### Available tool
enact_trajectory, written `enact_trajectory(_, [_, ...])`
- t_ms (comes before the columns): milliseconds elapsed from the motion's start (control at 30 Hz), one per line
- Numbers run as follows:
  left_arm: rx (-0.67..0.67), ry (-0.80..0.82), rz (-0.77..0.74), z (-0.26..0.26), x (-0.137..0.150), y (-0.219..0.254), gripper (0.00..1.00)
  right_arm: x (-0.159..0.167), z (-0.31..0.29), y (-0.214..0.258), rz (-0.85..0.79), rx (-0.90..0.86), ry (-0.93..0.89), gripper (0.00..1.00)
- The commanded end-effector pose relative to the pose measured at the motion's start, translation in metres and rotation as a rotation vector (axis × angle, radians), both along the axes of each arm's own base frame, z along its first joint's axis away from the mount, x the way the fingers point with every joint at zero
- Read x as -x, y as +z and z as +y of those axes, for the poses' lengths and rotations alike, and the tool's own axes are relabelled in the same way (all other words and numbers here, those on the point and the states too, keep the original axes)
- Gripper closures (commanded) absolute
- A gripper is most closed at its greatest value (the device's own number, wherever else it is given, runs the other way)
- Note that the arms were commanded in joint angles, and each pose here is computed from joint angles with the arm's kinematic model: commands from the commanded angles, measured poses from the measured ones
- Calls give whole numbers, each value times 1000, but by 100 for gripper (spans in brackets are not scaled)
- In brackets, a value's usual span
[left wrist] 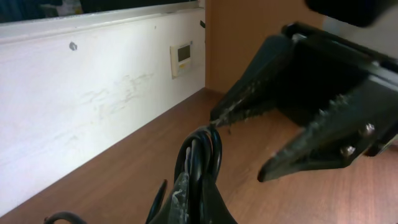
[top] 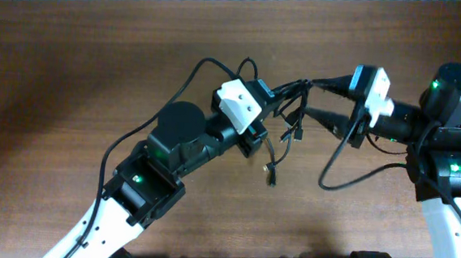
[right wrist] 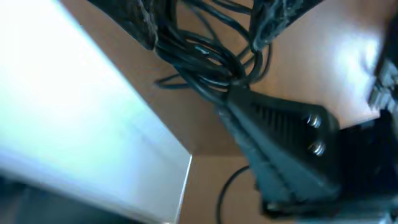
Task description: Untangle cables
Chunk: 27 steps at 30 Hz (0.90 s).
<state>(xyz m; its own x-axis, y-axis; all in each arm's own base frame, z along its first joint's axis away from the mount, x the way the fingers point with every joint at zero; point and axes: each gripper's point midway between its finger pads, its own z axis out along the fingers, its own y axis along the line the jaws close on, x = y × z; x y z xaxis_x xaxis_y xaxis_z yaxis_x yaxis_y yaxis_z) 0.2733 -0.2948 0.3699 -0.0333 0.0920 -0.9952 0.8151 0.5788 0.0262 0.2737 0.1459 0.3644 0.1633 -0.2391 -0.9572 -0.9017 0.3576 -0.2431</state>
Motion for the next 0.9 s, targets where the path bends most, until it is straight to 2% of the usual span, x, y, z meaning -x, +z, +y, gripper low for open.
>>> enact_trajectory(0, [38, 7, -9, 9, 6, 16, 100, 12, 4, 9, -297, 91, 101, 48])
enact_trajectory(100, [41, 7, -7, 10, 8, 18, 100, 12, 4, 9, -352, 114, 109, 41])
enact_trajectory(233, [61, 7, -14, 12, 11, 24, 100, 15, 5, 10, -404, 124, 132, 39])
enact_trajectory(300, [81, -49, -27, 7, 19, 30, 100, 18, 7, 11, -419, 117, 153, 36])
enact_trajectory(400, [107, -94, -28, 3, 25, 36, 100, 18, 7, 11, -419, 117, 153, 36])
enact_trajectory(533, [109, -107, -23, 2, 27, 36, 100, 18, 7, 11, -419, 117, 153, 45])
enact_trajectory(600, [108, -120, -22, 0, 29, 35, 100, 18, 7, 11, -419, 117, 153, 56])
enact_trajectory(667, [108, -116, -22, 1, 28, 35, 100, 18, 7, 11, -418, 116, 153, 76])
enact_trajectory(700, [108, -115, -22, 1, 28, 35, 100, 18, 7, 11, -416, 116, 153, 96])
enact_trajectory(867, [120, -103, -37, 2, 26, 40, 100, 19, 7, 10, -403, 112, 156, 96])
